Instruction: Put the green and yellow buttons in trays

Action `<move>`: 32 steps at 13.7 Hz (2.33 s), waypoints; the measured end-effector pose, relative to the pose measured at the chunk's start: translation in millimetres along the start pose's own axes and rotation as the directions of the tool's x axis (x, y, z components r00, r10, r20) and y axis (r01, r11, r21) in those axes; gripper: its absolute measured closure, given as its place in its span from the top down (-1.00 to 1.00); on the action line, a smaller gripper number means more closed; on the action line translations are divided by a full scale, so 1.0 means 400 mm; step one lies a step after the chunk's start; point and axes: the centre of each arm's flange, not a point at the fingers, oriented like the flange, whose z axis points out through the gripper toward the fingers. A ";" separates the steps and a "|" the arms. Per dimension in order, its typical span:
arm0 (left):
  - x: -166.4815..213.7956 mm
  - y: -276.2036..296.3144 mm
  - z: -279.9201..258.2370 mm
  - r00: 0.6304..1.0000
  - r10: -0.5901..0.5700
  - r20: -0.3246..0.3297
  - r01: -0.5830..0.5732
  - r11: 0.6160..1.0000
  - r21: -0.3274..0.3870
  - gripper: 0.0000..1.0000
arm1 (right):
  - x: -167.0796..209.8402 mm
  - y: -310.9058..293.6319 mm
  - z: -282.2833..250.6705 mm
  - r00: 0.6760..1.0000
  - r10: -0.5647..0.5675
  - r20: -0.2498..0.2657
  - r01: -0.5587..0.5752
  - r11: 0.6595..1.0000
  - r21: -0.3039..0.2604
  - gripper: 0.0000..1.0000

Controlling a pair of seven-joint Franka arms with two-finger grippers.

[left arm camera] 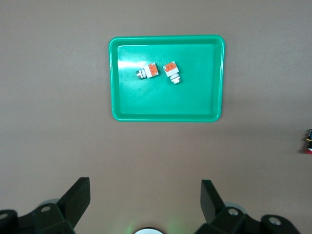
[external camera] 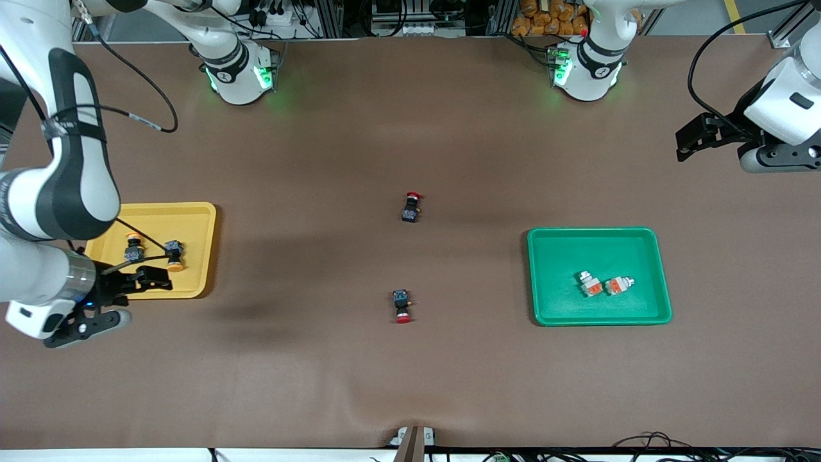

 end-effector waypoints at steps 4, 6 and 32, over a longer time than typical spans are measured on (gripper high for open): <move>-0.001 0.000 -0.003 1.000 -0.002 -0.002 0.002 1.000 -0.004 1.00 | -0.009 -0.001 -0.155 0.999 0.009 -0.049 -0.008 1.000 0.016 1.00; -0.001 -0.003 -0.004 1.000 -0.004 -0.004 0.004 1.000 -0.006 1.00 | -0.041 -0.017 -0.259 0.998 0.008 -0.058 -0.008 1.000 0.009 1.00; 0.002 -0.011 -0.018 1.000 -0.011 -0.023 0.011 1.000 -0.014 1.00 | -0.416 -0.158 -0.455 0.967 0.255 -0.016 -0.256 0.965 -0.051 1.00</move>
